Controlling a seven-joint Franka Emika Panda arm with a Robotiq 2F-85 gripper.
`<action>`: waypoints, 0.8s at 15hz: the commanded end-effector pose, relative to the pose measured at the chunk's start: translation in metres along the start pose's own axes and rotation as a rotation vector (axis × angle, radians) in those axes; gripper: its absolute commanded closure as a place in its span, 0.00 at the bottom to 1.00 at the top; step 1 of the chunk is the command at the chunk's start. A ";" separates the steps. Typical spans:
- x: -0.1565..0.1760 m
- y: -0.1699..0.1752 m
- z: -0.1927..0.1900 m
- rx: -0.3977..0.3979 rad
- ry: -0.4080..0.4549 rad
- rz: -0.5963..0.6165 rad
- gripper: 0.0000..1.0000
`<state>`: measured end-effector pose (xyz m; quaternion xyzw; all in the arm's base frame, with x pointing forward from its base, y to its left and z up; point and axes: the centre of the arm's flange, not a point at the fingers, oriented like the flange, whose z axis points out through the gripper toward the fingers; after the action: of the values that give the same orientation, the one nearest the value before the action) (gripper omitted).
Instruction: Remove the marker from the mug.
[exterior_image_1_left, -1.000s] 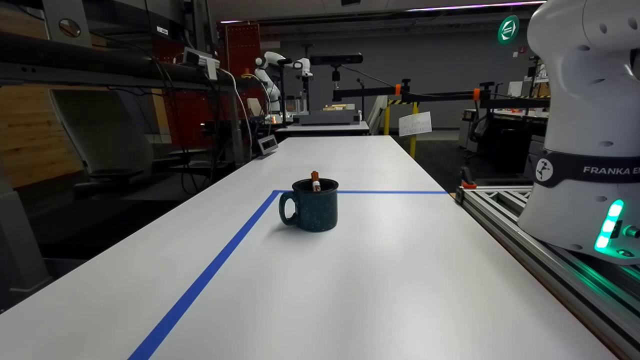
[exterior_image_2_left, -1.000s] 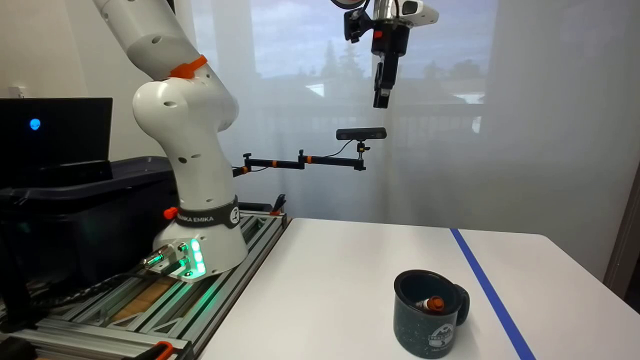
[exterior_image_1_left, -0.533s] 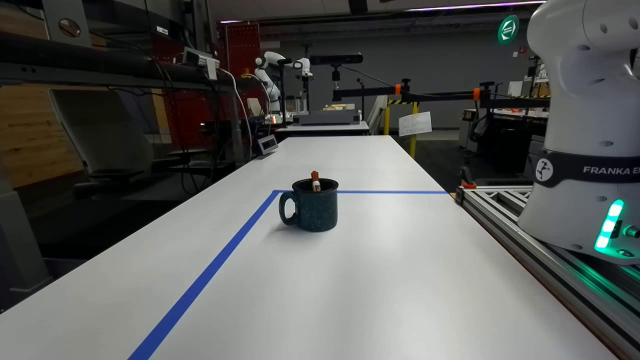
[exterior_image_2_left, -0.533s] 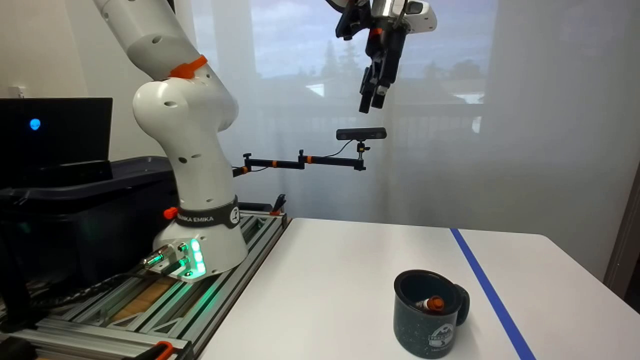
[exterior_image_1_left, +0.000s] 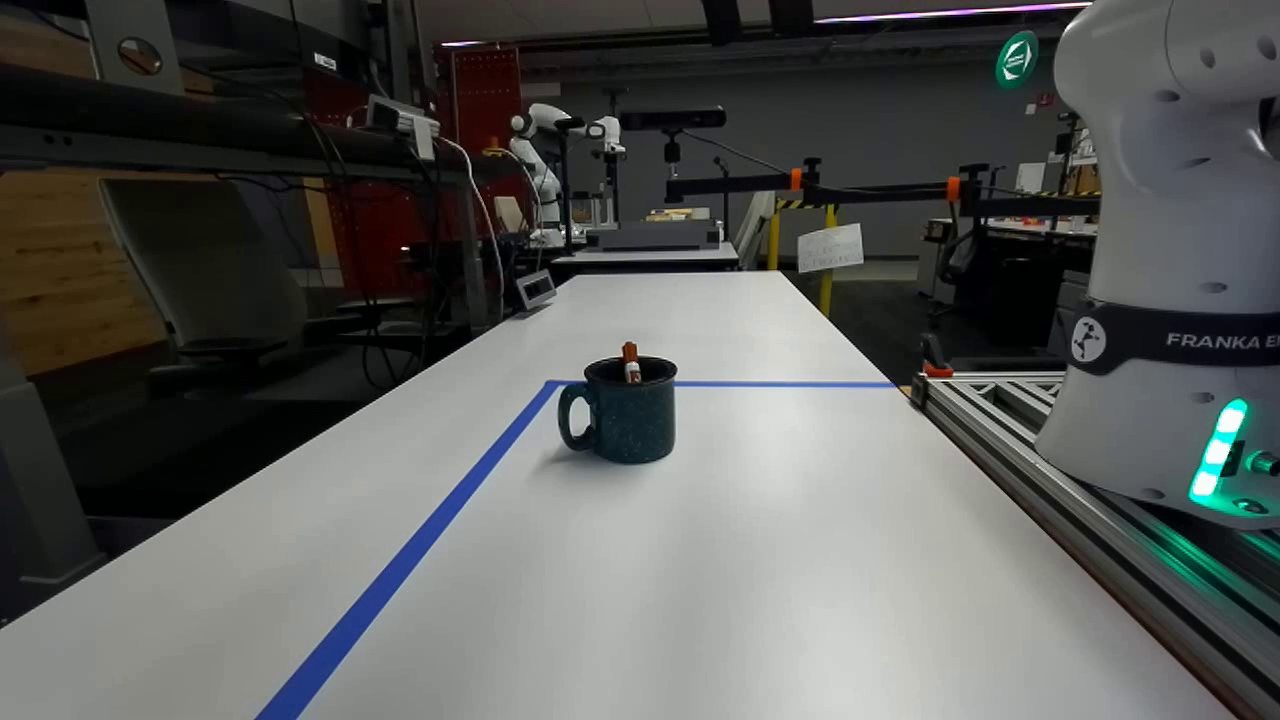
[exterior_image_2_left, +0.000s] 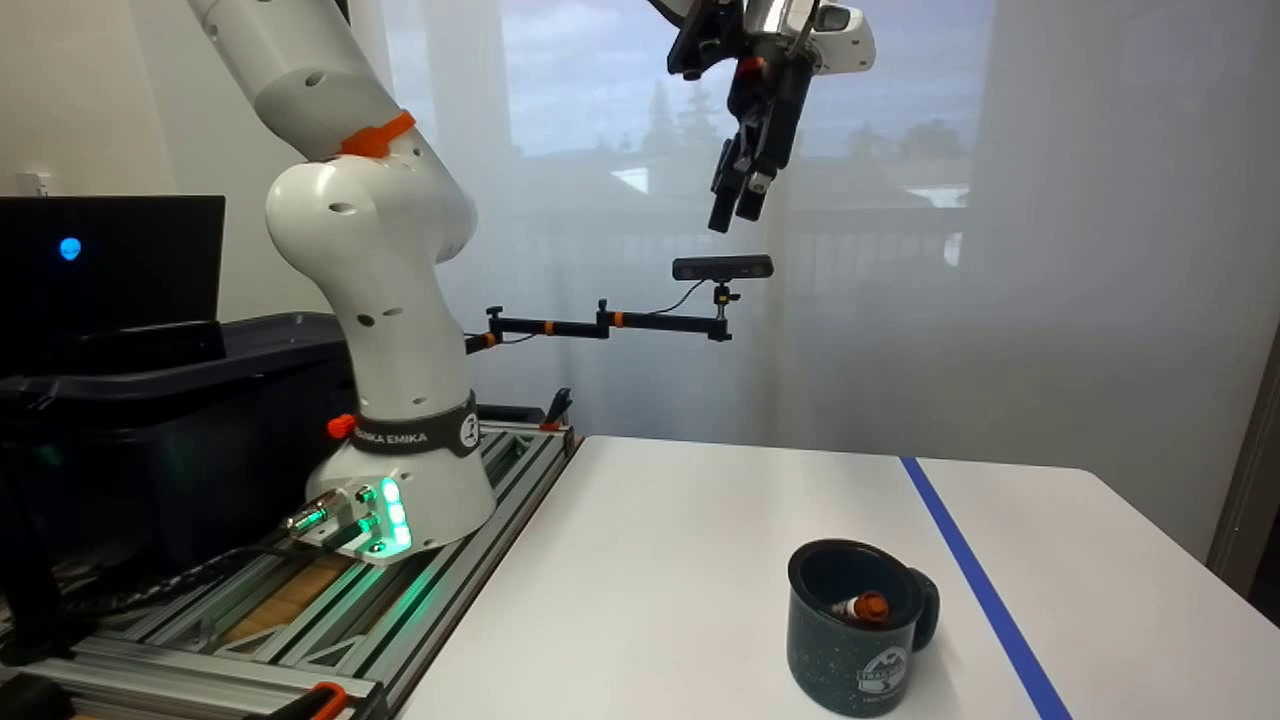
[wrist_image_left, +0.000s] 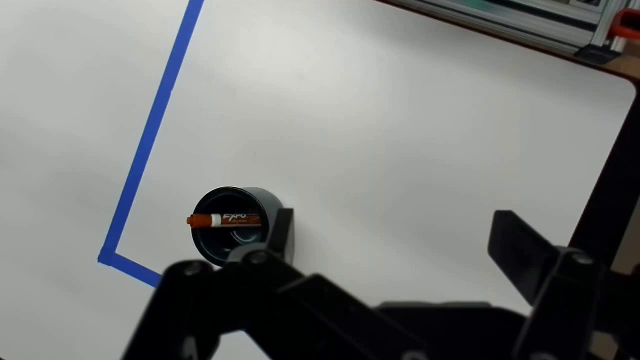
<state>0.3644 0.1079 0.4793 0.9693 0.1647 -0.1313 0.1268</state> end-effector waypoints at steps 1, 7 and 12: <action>0.002 0.009 0.004 -0.152 0.016 -0.077 0.00; 0.015 0.047 0.056 -0.342 0.057 -0.321 0.00; 0.026 0.052 0.077 -0.331 0.107 -0.369 0.00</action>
<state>0.3896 0.0456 0.4104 0.8943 0.3650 -0.0717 0.2487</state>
